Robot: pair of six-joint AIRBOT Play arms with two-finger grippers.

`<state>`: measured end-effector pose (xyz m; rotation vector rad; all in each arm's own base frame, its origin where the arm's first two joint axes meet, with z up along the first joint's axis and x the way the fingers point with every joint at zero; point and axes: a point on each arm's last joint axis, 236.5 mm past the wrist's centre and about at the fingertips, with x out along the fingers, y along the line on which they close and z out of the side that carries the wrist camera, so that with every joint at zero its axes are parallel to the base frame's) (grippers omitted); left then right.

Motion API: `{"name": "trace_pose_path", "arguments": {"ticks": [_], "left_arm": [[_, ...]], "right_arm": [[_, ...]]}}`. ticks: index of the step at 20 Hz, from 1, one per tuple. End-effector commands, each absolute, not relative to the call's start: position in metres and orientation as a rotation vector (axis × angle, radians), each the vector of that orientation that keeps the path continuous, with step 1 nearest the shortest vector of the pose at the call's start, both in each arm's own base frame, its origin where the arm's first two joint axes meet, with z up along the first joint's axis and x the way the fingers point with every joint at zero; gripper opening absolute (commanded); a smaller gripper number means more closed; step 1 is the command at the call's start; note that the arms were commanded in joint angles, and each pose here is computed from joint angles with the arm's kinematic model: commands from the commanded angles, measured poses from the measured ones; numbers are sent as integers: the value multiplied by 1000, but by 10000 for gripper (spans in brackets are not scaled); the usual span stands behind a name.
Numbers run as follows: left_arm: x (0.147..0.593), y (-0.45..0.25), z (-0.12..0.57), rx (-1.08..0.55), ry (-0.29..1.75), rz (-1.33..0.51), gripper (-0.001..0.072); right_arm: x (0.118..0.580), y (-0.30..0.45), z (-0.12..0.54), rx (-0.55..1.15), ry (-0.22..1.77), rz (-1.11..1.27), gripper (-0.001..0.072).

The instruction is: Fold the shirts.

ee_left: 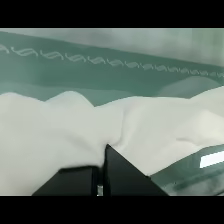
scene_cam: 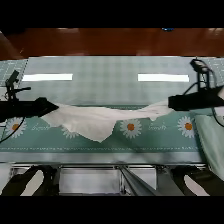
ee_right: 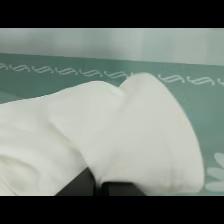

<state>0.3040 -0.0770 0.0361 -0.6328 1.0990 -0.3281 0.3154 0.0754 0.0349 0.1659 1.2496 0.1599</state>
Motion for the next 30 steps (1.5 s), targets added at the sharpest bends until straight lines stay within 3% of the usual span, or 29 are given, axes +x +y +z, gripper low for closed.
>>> {"name": "trace_pose_path", "arguments": {"ticks": [1,3,4,5,6,7,9,12,17,21,26,30], "left_arm": [[368,-62,2,-790,1027,-241,22],[394,-60,-3,-850,1023,-240,29],[408,-58,-1,-842,1016,-248,153],[420,-55,3,-836,1006,-255,388],[428,-53,11,-826,1000,-272,512],[434,-47,23,-787,1000,-296,512],[431,-15,39,-697,1028,-247,511],[388,33,32,-651,1138,-104,510],[285,-28,-37,-869,1298,-112,510],[241,-60,-86,-1000,1371,-98,510],[255,-87,-90,-1093,1334,-145,510],[265,-117,-104,-1054,1343,-156,510]], "right_arm": [[377,80,-32,190,1321,147,26],[416,76,-43,270,1332,133,27],[434,73,-40,324,1326,131,31],[452,70,-32,391,1305,135,115],[467,65,-18,456,1278,152,355],[477,57,-1,485,1249,183,409],[475,19,26,511,1237,161,409],[427,-50,28,498,1321,42,409],[347,-59,-17,590,1351,-21,408],[318,-21,-35,664,1332,66,408],[312,-6,-41,703,1336,123,408],[314,-7,-41,701,1326,120,408]]}}
